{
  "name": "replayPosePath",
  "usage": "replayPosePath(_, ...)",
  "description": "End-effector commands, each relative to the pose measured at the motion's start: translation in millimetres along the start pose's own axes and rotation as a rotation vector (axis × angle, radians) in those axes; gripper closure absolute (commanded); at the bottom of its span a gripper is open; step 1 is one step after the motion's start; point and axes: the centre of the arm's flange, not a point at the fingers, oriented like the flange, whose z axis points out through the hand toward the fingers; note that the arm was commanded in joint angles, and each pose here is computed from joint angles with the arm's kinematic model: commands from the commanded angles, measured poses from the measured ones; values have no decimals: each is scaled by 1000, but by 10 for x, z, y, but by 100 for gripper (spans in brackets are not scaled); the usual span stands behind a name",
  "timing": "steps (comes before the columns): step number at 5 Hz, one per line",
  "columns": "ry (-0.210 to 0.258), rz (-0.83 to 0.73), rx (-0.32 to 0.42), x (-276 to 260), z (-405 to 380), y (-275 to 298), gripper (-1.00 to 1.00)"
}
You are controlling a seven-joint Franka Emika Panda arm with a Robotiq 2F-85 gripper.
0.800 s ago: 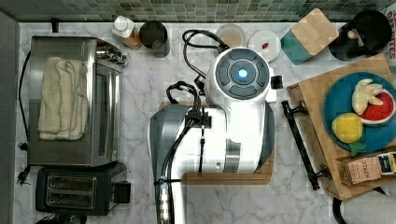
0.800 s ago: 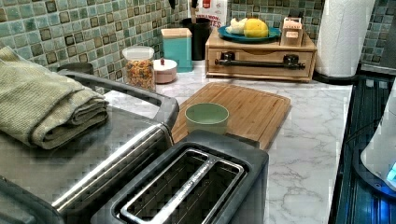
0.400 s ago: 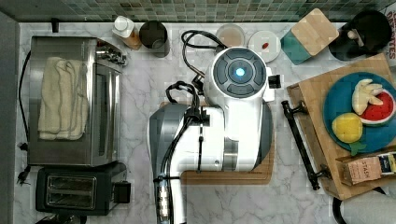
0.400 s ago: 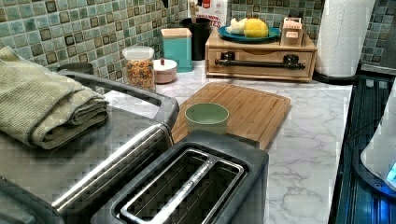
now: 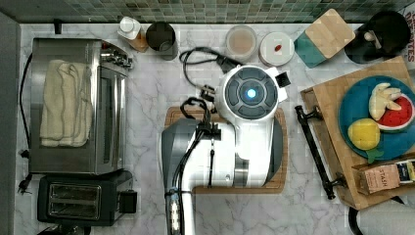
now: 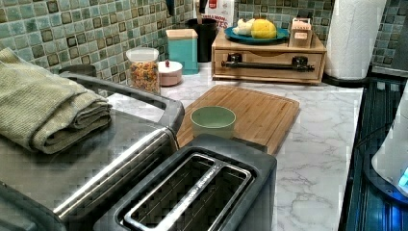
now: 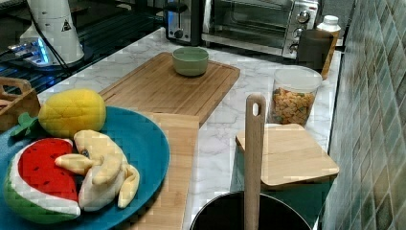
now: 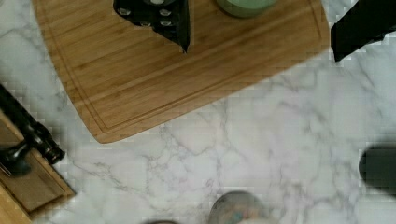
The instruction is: Open the drawer.
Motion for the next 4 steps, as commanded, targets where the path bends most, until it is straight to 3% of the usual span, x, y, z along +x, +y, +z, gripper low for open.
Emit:
replayPosePath(1, 25, -392, -66, -385, 28, 735, -100)
replayPosePath(2, 79, -548, -60, -455, 216, 1031, -100)
replayPosePath(4, 51, -701, -83, -235, 437, 1477, -100)
